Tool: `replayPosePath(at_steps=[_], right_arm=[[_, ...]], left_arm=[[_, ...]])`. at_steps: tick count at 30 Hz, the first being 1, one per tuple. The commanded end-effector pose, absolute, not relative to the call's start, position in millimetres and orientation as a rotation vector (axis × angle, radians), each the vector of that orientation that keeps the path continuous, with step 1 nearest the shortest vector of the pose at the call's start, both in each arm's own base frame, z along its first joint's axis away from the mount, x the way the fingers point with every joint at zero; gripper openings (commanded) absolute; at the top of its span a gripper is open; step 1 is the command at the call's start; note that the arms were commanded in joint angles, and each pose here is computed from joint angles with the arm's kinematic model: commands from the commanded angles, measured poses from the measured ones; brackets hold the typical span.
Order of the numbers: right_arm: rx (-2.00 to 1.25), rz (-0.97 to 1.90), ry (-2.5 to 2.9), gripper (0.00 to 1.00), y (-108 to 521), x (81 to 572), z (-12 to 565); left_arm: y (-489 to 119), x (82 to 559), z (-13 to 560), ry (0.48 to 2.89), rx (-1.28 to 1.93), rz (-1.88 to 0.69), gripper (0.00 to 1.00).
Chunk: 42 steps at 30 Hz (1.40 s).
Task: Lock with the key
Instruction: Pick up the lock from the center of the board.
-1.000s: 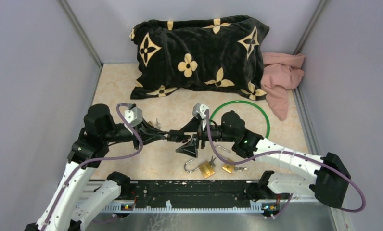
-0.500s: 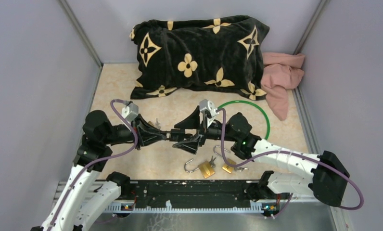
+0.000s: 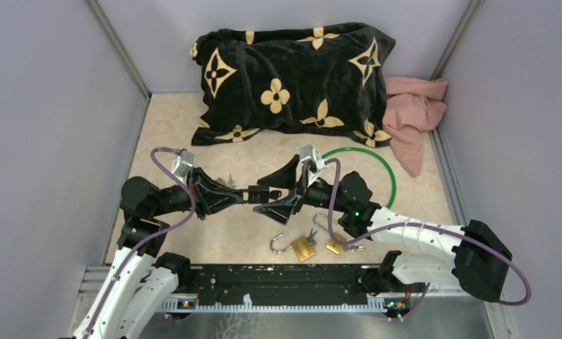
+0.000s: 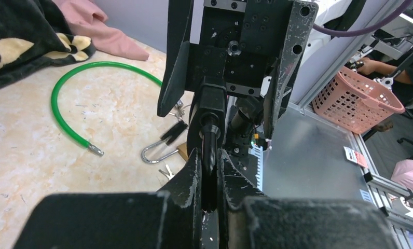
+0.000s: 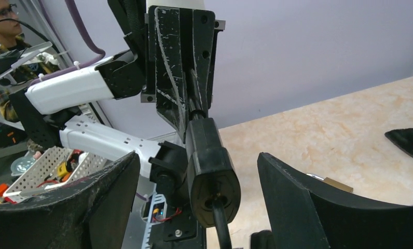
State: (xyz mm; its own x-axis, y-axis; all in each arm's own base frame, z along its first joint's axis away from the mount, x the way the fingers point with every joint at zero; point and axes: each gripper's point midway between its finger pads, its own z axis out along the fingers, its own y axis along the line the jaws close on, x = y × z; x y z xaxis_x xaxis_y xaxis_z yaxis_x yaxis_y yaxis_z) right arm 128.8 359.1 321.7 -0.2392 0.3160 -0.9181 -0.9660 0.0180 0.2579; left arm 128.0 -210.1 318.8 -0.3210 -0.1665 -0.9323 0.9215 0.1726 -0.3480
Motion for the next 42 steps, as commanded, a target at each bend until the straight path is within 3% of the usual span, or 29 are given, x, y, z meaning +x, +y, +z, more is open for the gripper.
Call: replayPosePath(at_steps=[1,7,13,17,19,25,26,30,31,33,37,40,42], right_arm=[[-0.780,1.477,1.096,0.83,360,128,346],[-0.793,1.491,1.069,0.85,366,128,351],[-0.874,1.535,1.033,0.71,374,117,356],[-0.896,1.537,0.992,0.68,372,110,356],[-0.900,1.534,1.002,0.60,373,110,354],[-0.886,1.534,1.025,0.05,375,112,352],[-0.870,1.531,1.022,0.00,373,113,355],[-0.806,1.509,1.025,0.00,364,118,364],[-0.804,1.508,1.028,0.00,362,118,367],[-0.810,1.502,1.040,0.00,357,116,372],[-0.836,1.472,1.075,0.00,346,116,372],[-0.856,1.458,1.084,0.00,341,114,372],[-0.874,1.451,1.089,0.00,340,113,372]], left_arm=[[-206,117,355,1.263,0.812,-1.331,0.00],[-207,114,351,1.265,0.831,-1.342,0.00],[-206,112,351,1.257,0.839,-1.335,0.00],[-206,112,351,1.256,0.843,-1.331,0.00],[-206,112,351,1.256,0.841,-1.333,0.00],[-206,112,351,1.251,0.845,-1.329,0.00],[-206,113,349,1.257,0.842,-1.330,0.00],[-206,116,334,1.297,0.841,-1.311,0.00],[-205,118,331,1.305,0.840,-1.291,0.03],[-203,123,326,1.324,0.837,-1.245,0.22],[-199,132,317,1.404,0.820,-1.168,0.46],[-198,130,316,1.416,0.827,-1.166,0.54],[-199,127,317,1.406,0.828,-1.187,0.52]])
